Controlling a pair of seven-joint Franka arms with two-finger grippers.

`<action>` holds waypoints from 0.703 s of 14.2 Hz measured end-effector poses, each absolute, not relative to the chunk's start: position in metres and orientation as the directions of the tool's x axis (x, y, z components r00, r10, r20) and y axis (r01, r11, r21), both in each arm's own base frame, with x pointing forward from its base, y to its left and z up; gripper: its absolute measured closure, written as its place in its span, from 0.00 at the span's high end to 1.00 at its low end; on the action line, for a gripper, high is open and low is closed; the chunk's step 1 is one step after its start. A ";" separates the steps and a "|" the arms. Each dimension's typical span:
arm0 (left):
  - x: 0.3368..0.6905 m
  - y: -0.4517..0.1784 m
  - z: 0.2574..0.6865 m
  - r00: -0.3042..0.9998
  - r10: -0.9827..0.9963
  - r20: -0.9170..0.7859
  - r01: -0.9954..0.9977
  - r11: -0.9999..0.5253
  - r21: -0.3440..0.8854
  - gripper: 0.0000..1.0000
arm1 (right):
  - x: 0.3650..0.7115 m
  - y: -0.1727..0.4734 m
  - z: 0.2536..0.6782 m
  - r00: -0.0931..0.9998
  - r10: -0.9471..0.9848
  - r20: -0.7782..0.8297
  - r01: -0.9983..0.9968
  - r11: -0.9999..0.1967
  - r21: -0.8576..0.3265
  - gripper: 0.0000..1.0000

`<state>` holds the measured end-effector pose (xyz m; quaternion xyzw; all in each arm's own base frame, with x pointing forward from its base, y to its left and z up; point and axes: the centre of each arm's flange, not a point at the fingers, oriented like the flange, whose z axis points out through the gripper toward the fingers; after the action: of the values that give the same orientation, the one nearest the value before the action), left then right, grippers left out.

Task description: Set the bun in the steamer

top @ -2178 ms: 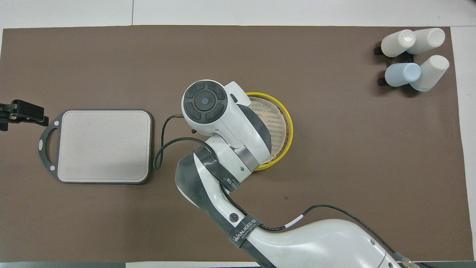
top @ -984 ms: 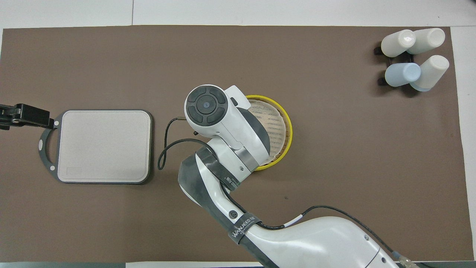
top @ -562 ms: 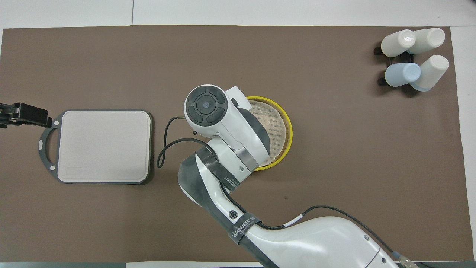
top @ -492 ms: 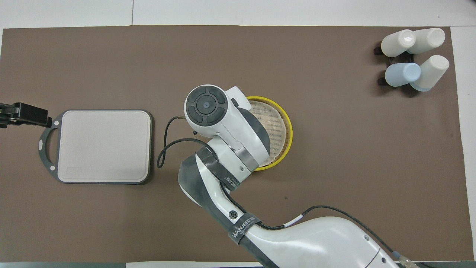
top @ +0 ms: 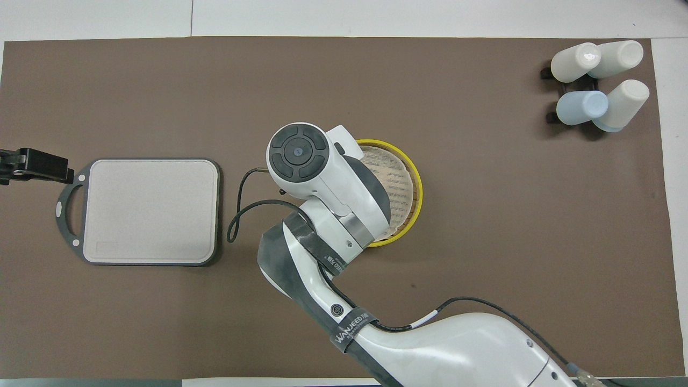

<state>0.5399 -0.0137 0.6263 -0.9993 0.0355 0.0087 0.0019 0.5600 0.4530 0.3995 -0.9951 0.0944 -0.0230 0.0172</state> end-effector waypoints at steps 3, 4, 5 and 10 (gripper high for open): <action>0.540 -0.014 0.626 0.997 -0.071 -0.017 -0.071 -0.997 -0.003 1.00 | 0.578 0.413 0.447 0.979 -0.190 0.076 -0.187 -0.981 -0.048 0.89; 0.540 -0.014 0.626 0.997 -0.071 -0.016 -0.071 -0.997 -0.003 1.00 | 0.590 0.383 0.468 0.985 -0.150 0.082 -0.147 -0.988 -0.039 1.00; 0.540 -0.014 0.626 0.997 -0.071 -0.016 -0.071 -0.997 -0.003 1.00 | 0.603 0.344 0.488 0.992 -0.090 0.083 -0.088 -0.996 -0.026 1.00; 0.540 -0.013 0.627 0.997 -0.071 -0.014 -0.071 -0.998 -0.003 1.00 | 0.654 0.136 0.539 0.994 0.077 0.074 0.077 -0.997 0.010 1.00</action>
<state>0.5403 -0.0135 0.6266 -0.9993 0.0353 0.0071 0.0019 0.6538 0.1364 0.5389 -0.9986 -0.0385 -0.0372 -0.0035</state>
